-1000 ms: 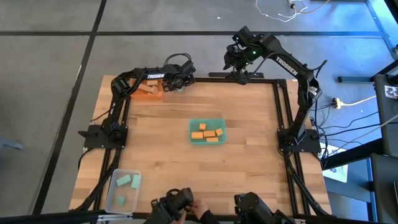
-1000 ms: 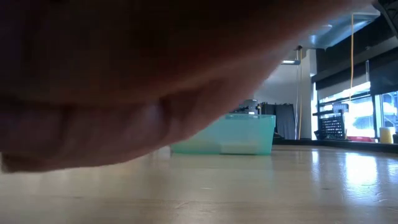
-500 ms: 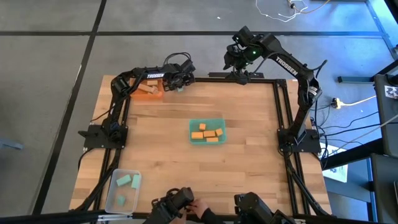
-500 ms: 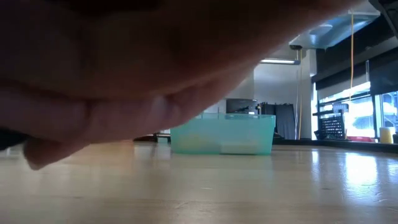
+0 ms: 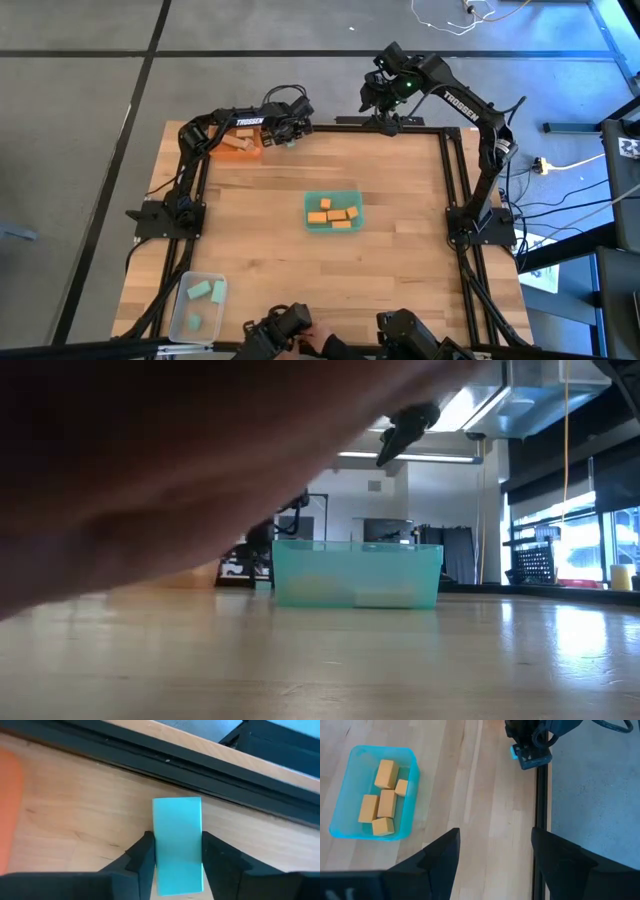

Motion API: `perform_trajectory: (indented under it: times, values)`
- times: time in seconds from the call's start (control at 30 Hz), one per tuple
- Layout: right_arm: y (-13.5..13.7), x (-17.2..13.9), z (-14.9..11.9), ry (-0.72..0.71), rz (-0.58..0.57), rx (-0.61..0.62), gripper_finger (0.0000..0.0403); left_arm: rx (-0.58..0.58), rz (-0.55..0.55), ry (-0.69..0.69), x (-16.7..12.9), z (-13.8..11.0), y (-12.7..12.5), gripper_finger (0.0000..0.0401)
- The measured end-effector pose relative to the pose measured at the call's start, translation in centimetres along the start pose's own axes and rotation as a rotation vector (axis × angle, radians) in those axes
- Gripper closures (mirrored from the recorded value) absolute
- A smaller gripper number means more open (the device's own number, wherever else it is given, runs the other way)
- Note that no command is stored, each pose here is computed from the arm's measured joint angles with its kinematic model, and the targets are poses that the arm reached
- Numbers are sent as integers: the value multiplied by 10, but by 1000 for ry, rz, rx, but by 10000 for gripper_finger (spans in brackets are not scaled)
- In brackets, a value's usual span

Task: Sort & place blocks by color
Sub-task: Put the light blue block into the transparent bin

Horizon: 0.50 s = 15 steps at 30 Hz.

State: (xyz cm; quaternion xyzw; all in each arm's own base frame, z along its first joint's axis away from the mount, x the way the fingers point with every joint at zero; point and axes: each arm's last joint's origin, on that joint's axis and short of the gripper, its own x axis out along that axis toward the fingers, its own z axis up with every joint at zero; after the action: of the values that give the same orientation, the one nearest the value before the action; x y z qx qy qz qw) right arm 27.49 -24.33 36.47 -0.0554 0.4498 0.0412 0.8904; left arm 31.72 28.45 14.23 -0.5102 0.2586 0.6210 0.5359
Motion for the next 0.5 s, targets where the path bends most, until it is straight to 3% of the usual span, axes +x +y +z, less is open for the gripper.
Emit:
perform_trajectory:
  times: [0.13,0.5]
  values:
    - [0,0,0,0,0,0,157,63,1,1,-1,-2,-1,281]
    - [0,0,0,0,0,0,157,191,-6,-6,-1,-3,-2,276]
